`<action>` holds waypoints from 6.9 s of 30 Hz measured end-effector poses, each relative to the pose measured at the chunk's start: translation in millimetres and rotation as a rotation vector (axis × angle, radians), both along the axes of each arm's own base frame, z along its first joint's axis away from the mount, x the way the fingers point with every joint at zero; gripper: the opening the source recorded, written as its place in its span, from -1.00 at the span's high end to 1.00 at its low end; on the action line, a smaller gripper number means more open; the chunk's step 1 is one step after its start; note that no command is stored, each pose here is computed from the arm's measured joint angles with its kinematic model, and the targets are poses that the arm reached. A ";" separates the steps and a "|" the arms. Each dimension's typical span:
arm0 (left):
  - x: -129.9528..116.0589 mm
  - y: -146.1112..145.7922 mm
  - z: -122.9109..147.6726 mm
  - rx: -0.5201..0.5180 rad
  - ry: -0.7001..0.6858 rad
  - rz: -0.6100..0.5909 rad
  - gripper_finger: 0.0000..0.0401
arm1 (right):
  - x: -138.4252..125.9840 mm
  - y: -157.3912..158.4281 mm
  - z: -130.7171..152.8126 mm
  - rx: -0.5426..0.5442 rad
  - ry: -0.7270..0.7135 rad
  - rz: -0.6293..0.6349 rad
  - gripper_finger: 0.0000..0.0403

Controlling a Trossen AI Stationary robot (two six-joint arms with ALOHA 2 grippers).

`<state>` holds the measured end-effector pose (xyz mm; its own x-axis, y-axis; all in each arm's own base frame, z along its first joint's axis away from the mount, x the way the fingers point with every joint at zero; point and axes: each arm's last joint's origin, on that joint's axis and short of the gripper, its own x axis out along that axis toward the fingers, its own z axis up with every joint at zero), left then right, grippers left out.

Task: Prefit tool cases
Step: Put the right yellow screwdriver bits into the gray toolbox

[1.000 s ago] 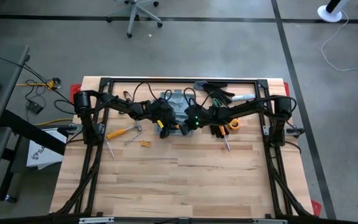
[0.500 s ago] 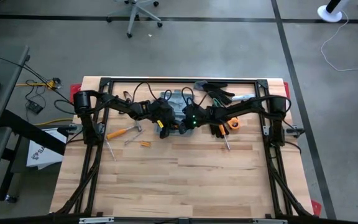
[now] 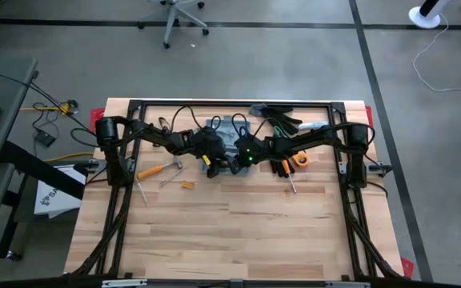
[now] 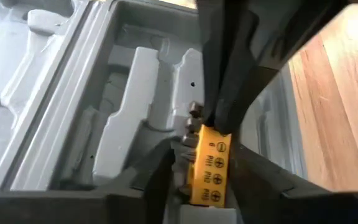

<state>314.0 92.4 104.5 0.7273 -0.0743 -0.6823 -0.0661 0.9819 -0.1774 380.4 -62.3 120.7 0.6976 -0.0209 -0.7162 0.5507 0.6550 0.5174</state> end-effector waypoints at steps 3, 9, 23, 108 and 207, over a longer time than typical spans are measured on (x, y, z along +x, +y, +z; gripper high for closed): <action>0.5 0.2 1.9 -0.030 -0.009 0.033 0.13 | -0.7 0.5 -1.6 -0.003 0.014 0.004 1.00; -0.1 -0.3 9.1 -0.043 -0.028 0.036 0.09 | 0.9 3.9 -12.4 0.018 0.036 0.011 1.00; -4.7 1.2 40.9 0.042 -0.085 0.118 0.19 | 2.9 5.1 -11.9 0.042 0.005 -0.003 1.00; -15.5 -29.8 57.8 0.102 0.014 0.026 1.00 | -17.8 -15.6 13.1 -0.059 0.111 -0.075 1.00; 24.4 -33.6 -8.7 0.099 0.156 -0.057 1.00 | -17.0 -13.8 3.0 0.015 0.133 -0.005 1.00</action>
<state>338.5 58.9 95.9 0.6090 -0.0390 -0.7922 -0.0290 0.9970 -0.0714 363.3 -76.1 123.7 0.5962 -0.0129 -0.8027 0.6187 0.6445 0.4492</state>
